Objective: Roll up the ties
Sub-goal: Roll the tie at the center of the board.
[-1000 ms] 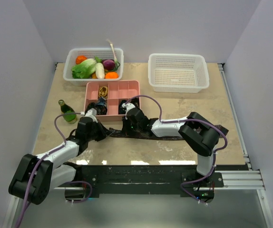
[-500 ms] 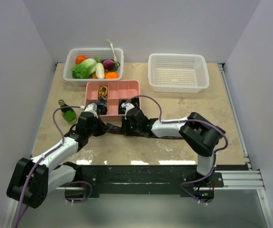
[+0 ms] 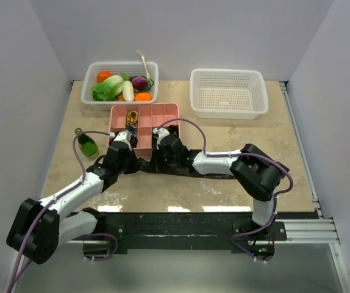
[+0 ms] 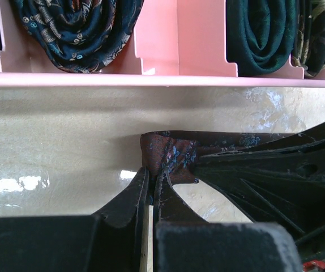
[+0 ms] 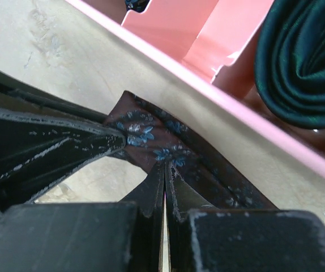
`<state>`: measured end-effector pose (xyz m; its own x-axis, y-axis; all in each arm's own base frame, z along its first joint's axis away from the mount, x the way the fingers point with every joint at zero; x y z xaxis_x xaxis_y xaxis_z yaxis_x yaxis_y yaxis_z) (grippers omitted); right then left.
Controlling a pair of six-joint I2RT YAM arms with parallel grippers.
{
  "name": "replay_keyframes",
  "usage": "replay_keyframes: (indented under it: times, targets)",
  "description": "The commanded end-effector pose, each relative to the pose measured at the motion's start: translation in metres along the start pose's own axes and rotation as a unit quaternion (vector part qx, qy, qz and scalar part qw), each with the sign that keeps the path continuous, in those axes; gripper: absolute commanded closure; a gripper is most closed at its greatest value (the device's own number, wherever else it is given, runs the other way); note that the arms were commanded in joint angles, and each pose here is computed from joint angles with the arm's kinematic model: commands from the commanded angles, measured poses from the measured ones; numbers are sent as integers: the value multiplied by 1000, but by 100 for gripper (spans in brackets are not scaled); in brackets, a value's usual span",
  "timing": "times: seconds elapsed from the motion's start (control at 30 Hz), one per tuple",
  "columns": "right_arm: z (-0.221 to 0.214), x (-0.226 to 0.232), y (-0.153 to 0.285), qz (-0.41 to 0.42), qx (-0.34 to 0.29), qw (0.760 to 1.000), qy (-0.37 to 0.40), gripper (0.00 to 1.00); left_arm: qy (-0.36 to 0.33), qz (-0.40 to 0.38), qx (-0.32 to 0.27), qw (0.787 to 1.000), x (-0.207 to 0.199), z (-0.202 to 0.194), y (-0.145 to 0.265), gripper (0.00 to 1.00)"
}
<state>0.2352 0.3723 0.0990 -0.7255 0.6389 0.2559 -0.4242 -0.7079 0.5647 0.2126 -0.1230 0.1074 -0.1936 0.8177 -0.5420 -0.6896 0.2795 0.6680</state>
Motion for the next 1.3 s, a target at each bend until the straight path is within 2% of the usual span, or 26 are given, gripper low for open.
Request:
replay_keyframes:
  times: [0.0, 0.27, 0.6, 0.8, 1.27]
  targets:
    - [11, 9, -11, 23, -19, 1000, -2, 100, -9, -6, -28, 1000, -14, 15, 3, 100]
    - [2, 9, -21, 25, -10, 1000, -7, 100, -15, -35, -26, 999, -31, 17, 6, 100]
    - [10, 12, -28, 36, -37, 998, -25, 100, -28, -44, 7, 999, -40, 0, -5, 100]
    - [8, 14, -30, 44, -38, 998, -28, 100, -31, -54, 4, 998, -47, 0, -5, 100]
    - [13, 26, -24, 99, -59, 993, -34, 100, -50, -68, 23, 996, -57, -9, -13, 100]
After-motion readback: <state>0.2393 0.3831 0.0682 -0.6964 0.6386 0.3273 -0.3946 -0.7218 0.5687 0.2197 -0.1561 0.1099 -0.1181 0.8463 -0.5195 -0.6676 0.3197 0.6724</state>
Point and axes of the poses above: each gripper's point midway between its finger pads, its own y axis back along the fingers, its own x axis along the line the jaws close on, z = x × y, the point moved 7 cm from there along y, back along the fingers, and after that the axes turned 15 degrees about y, right-handed, at the moved point
